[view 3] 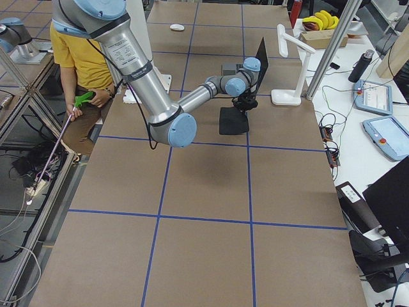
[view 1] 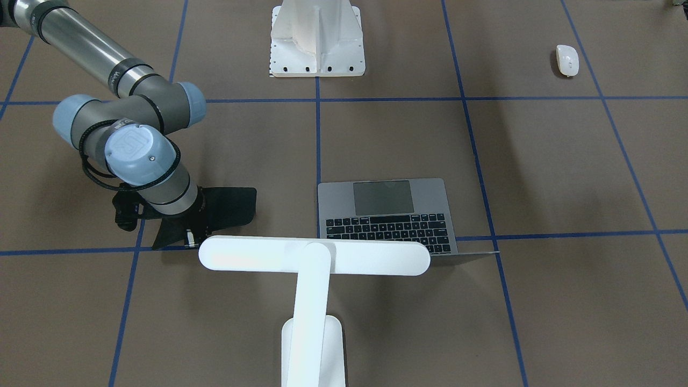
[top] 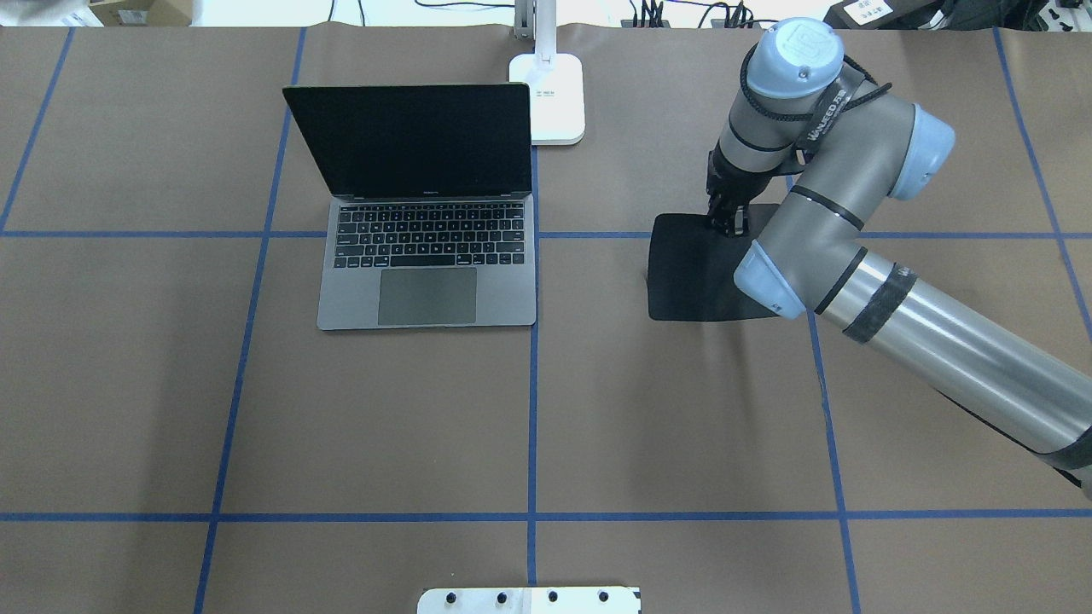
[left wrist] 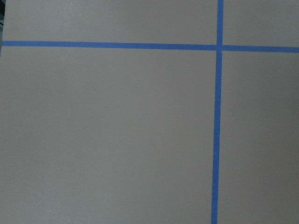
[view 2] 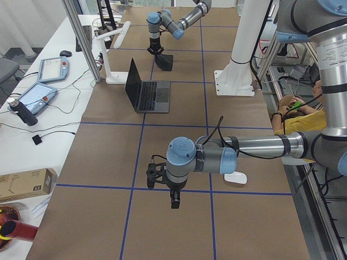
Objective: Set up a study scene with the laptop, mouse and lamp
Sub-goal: 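Lower the black mouse pad with the right gripper beside the laptop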
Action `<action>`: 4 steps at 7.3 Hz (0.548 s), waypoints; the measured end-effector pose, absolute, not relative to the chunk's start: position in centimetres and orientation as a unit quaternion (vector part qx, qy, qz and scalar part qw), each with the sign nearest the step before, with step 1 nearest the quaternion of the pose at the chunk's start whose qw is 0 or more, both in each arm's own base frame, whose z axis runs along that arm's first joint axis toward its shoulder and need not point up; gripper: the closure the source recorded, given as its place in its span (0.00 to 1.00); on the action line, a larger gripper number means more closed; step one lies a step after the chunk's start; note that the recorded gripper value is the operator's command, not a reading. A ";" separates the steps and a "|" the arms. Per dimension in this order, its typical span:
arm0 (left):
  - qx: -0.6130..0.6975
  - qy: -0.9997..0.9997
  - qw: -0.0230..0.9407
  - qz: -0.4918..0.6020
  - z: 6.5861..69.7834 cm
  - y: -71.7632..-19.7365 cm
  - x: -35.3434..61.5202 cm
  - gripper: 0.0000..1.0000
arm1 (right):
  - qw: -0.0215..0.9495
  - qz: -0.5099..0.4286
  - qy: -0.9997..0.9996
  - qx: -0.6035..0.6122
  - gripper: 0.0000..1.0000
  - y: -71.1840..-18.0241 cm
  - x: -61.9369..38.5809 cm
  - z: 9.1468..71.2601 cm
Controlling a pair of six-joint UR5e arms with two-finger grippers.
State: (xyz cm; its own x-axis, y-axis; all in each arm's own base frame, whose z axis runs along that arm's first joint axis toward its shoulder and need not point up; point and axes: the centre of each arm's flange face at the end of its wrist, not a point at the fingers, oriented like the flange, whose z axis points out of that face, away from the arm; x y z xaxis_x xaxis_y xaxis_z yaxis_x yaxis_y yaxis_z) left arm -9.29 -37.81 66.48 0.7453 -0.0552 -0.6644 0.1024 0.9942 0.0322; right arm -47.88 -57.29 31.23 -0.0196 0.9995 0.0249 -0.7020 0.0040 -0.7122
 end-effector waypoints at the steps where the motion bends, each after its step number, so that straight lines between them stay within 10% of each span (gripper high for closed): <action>1: 0.031 0.354 0.934 -0.043 66.7 -37.8 -9.3 0.00 | 0.632 0.671 -0.283 -0.264 1.00 -57.3 -49.5 29.5; 4: 0.026 0.355 0.934 -0.044 67.3 -37.9 -9.2 0.00 | 0.609 0.692 -0.287 -0.262 0.97 -57.8 -52.8 26.1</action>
